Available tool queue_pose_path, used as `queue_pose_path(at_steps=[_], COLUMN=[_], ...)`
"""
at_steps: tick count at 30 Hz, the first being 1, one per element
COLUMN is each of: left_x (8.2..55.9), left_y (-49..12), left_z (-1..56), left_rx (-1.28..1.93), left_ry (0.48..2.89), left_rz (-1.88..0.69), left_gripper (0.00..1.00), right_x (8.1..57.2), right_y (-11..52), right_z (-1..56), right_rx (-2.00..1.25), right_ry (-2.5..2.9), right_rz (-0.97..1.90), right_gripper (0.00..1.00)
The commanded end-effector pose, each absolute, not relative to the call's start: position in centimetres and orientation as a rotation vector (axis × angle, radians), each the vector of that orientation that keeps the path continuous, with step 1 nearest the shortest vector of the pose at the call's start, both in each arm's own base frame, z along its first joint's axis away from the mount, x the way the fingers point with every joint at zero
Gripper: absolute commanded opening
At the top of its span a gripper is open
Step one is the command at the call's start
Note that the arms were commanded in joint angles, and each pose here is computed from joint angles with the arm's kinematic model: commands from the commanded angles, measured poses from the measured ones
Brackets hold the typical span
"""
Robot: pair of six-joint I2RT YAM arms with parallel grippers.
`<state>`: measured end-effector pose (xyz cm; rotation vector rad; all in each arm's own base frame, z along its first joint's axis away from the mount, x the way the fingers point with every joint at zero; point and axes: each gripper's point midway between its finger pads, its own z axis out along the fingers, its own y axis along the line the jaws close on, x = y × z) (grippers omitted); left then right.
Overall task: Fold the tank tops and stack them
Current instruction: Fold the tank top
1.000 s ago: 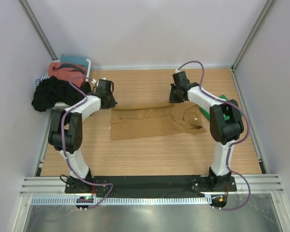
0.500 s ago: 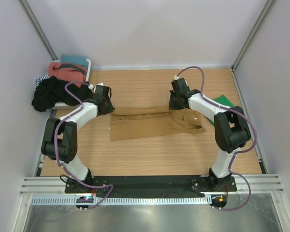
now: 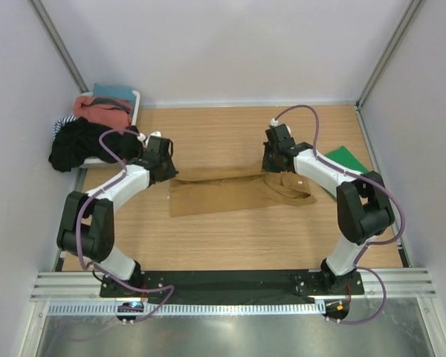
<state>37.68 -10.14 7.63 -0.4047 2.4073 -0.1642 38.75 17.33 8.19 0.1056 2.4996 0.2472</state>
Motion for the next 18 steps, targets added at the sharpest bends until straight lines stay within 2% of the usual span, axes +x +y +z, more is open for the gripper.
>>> queue_pose_path(at_steps=[1, 18], left_x=[37.4, 34.4], left_y=[-9.8, -9.4], left_z=[9.2, 9.9], left_rx=[-0.427, -0.433], left_ry=[2.352, 2.339], left_rz=[-0.143, -0.139], left_gripper=[0.0, 0.0], right_x=[38.6, 35.1], right_y=[16.8, 17.1], right_z=[10.6, 11.1], right_rx=[0.127, 0.084], right_ry=[2.426, 2.429], right_rz=[0.241, 0.242], right_gripper=[0.01, 0.01])
